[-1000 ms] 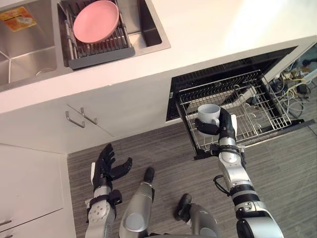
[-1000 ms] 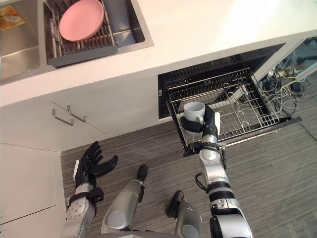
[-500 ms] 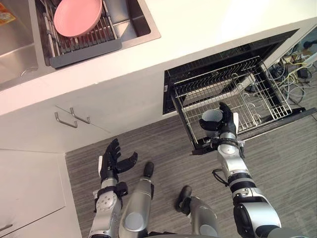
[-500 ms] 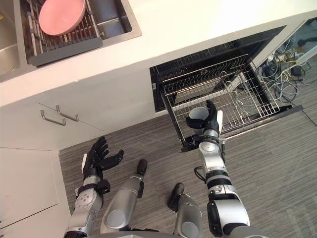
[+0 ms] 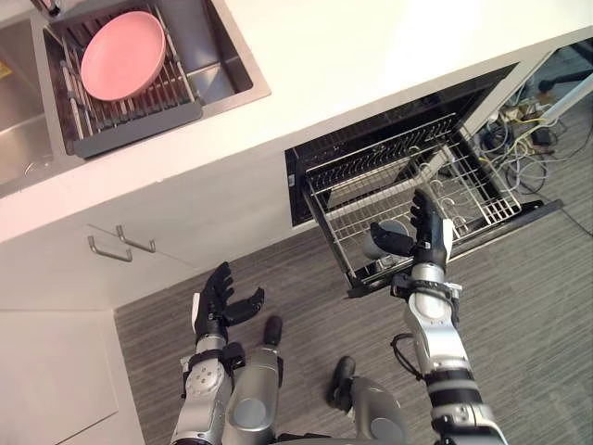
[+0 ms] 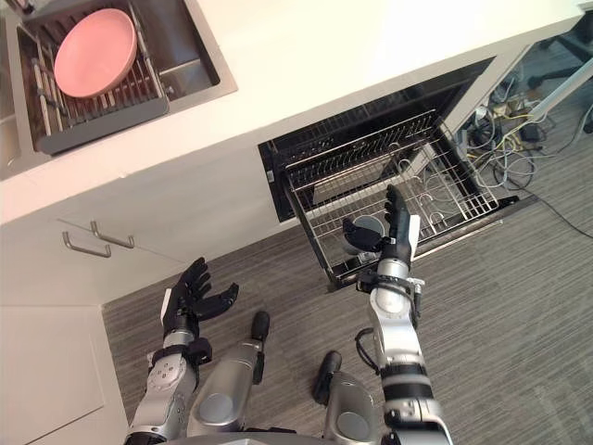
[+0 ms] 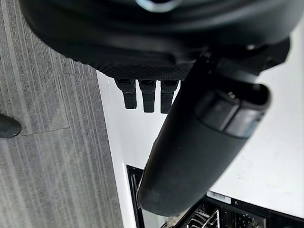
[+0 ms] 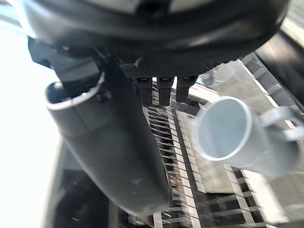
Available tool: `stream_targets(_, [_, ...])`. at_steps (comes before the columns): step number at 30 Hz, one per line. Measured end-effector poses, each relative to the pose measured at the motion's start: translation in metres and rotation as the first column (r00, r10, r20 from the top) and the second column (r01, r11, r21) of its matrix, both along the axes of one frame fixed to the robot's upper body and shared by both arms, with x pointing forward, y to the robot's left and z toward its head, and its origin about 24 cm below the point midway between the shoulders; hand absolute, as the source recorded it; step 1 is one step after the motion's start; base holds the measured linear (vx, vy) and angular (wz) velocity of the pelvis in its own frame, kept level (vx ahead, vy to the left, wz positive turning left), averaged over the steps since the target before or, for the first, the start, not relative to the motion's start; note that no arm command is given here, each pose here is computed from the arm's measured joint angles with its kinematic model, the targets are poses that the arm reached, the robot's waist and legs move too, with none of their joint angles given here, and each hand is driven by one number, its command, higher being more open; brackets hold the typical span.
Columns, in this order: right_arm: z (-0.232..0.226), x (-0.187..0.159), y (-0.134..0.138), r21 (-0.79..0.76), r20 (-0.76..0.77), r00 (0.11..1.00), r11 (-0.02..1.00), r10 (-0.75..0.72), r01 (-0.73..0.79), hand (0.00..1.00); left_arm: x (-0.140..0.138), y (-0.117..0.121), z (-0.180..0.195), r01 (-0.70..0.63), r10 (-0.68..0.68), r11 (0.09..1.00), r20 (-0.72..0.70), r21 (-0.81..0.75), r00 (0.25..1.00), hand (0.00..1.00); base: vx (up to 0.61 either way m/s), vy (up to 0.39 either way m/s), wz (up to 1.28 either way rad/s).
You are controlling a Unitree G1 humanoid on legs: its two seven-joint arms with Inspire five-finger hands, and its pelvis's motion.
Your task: Walk over to the sink, pick up the cup, carry it to the dishwasher, place the cup inside the dishwasher, then close the dishwasher door
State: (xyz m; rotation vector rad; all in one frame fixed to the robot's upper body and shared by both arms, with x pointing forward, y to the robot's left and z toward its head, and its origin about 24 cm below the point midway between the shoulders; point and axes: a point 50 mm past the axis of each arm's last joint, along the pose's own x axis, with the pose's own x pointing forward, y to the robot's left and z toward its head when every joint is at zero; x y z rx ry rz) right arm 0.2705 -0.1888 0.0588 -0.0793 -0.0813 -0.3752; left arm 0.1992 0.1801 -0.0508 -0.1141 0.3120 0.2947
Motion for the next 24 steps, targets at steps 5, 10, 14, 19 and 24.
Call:
stream_targets(5, [0.011,-0.031,0.003,0.017,0.090,0.996,1.000,0.004,-0.005,0.90,-0.028,0.006,-0.026,-0.038,0.038,0.999,-0.142,0.001,0.989,0.90,0.03,-0.003,0.10])
stream_targets(10, [0.027,-0.046,0.010,0.012,0.190,0.981,0.999,0.045,-0.048,0.90,-0.053,0.009,-0.041,-0.082,0.076,0.997,-0.234,-0.012,0.969,0.90,0.01,0.004,0.39])
stream_targets(14, [0.042,-0.049,0.011,-0.020,0.274,0.959,0.997,0.072,-0.069,0.90,-0.058,0.009,-0.050,-0.087,0.079,0.996,-0.277,-0.017,0.958,0.90,-0.02,0.011,0.81])
stream_targets(19, [0.057,-0.037,0.010,-0.100,0.321,0.941,0.992,0.105,-0.077,0.90,-0.067,0.017,-0.062,-0.080,0.078,0.997,-0.343,0.008,0.936,0.90,0.05,0.122,0.46])
stream_targets(24, [0.048,-0.022,0.002,-0.240,0.234,0.963,0.968,0.132,-0.074,0.90,-0.071,0.023,-0.067,-0.010,0.031,0.998,-0.385,0.057,0.922,0.90,0.13,0.193,0.75])
